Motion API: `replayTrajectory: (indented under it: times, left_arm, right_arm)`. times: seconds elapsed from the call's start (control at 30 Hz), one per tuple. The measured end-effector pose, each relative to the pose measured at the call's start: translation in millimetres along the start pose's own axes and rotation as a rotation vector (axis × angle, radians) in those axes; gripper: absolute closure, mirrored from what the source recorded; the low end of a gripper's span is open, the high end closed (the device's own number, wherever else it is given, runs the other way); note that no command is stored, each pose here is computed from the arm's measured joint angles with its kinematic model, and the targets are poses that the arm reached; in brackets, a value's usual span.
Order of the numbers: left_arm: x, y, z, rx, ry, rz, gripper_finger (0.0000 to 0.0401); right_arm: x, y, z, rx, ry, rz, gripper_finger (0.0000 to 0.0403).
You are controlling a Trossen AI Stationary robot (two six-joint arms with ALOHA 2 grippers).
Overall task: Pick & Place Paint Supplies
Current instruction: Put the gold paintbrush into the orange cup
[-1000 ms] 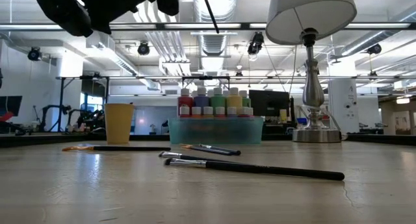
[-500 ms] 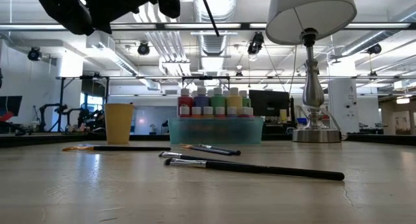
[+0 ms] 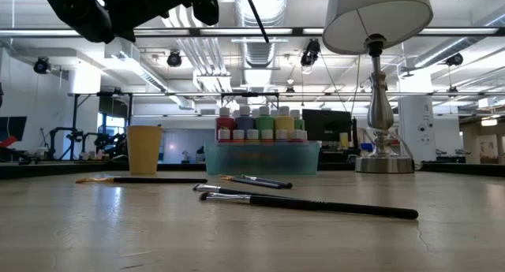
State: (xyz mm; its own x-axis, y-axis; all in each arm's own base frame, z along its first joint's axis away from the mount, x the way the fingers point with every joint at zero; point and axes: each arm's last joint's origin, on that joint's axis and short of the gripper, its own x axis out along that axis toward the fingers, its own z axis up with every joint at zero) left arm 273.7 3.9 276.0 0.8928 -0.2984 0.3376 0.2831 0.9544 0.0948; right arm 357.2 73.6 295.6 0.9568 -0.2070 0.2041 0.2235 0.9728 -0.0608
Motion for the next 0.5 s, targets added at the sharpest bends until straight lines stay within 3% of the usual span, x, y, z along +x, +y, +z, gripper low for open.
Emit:
replayTrajectory:
  times: [0.3, 0.5]
  left_arm:
    - [-0.1, 0.2, -0.9, -0.007, 0.011, 0.000, 0.0385]
    - [-4.3, 3.0, 2.4, -0.007, 0.065, 0.057, 0.0385]
  right_arm:
    - [-1.2, -0.5, 1.2, 0.031, 0.015, 0.000, 0.0386]
    - [-13.3, -8.3, 11.4, 0.068, 0.161, 0.007, 0.0323]
